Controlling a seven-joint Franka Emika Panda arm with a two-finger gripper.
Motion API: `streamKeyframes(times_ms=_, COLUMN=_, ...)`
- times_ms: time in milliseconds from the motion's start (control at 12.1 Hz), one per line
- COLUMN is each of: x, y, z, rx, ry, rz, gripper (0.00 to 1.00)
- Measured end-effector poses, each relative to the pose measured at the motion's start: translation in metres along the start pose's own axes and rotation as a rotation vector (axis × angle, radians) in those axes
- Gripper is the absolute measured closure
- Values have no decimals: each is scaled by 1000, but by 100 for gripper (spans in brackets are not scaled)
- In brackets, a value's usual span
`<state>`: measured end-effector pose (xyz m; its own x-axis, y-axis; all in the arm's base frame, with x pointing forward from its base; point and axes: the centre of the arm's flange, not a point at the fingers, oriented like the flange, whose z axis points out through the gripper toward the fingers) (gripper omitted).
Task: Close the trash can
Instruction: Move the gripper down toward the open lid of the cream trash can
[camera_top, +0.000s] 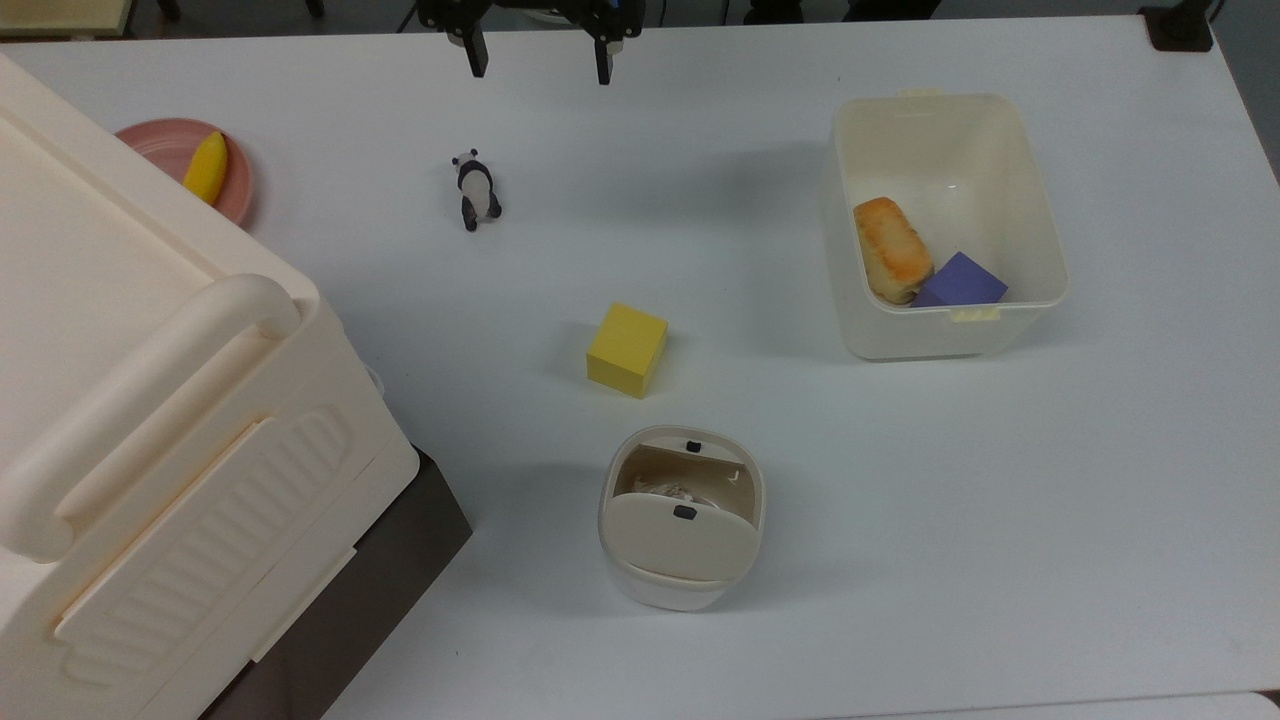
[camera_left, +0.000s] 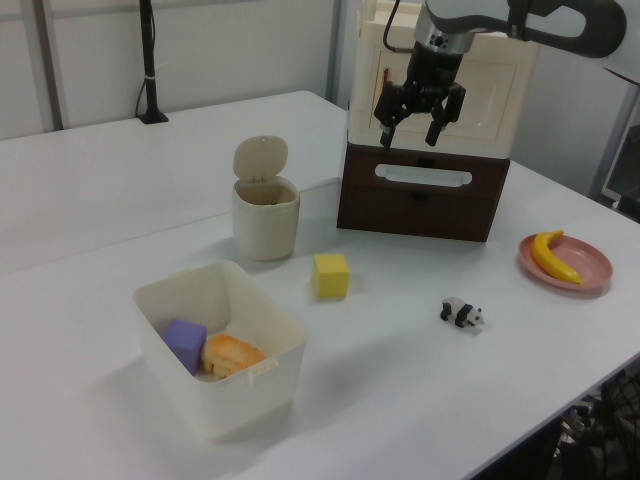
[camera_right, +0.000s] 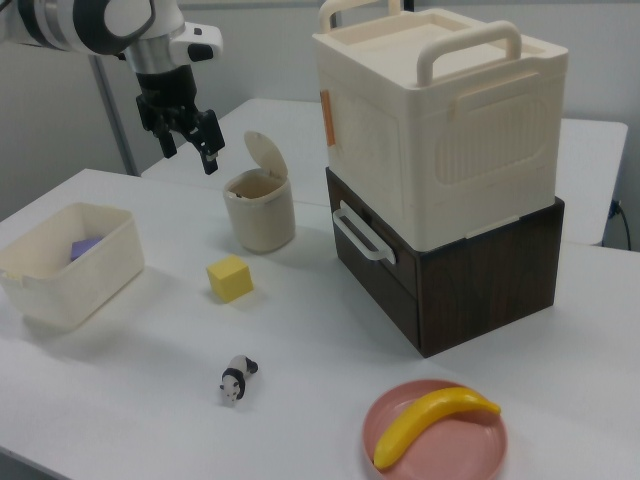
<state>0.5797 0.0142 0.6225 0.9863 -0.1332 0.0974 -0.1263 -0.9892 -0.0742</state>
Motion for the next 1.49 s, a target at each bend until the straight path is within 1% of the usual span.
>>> streamKeyframes(times_ms=83, x=-2, y=1, z=-1, rx=0, ry=0, rz=0, gripper=0)
streamKeyframes(times_ms=248, x=-2, y=1, z=0, rx=0, ry=-2, rz=-75, gripper=0)
streamKeyframes(times_ms=414, x=-2, y=2, z=0, rx=4, ry=-3, rz=-109, gripper=0)
streamKeyframes(times_ms=663, x=-2, y=2, z=1, rx=5, ry=-4, rz=-130, gripper=0)
streamKeyframes(times_ms=1077, x=-2, y=2, z=2, rx=4, ry=-8, rz=-132, gripper=1)
streamKeyframes(times_ms=1159, x=-2, y=2, z=3, rx=4, ry=-10, rz=-132, gripper=5)
streamKeyframes(times_ms=1242, x=-2, y=2, z=4, rx=4, ry=-10, rz=-133, gripper=15)
streamKeyframes(times_ms=1408, x=-1, y=2, z=5, rx=5, ry=0, rz=-133, gripper=51)
streamKeyframes(times_ms=1491, x=0, y=2, z=4, rx=6, ry=14, rz=-132, gripper=65)
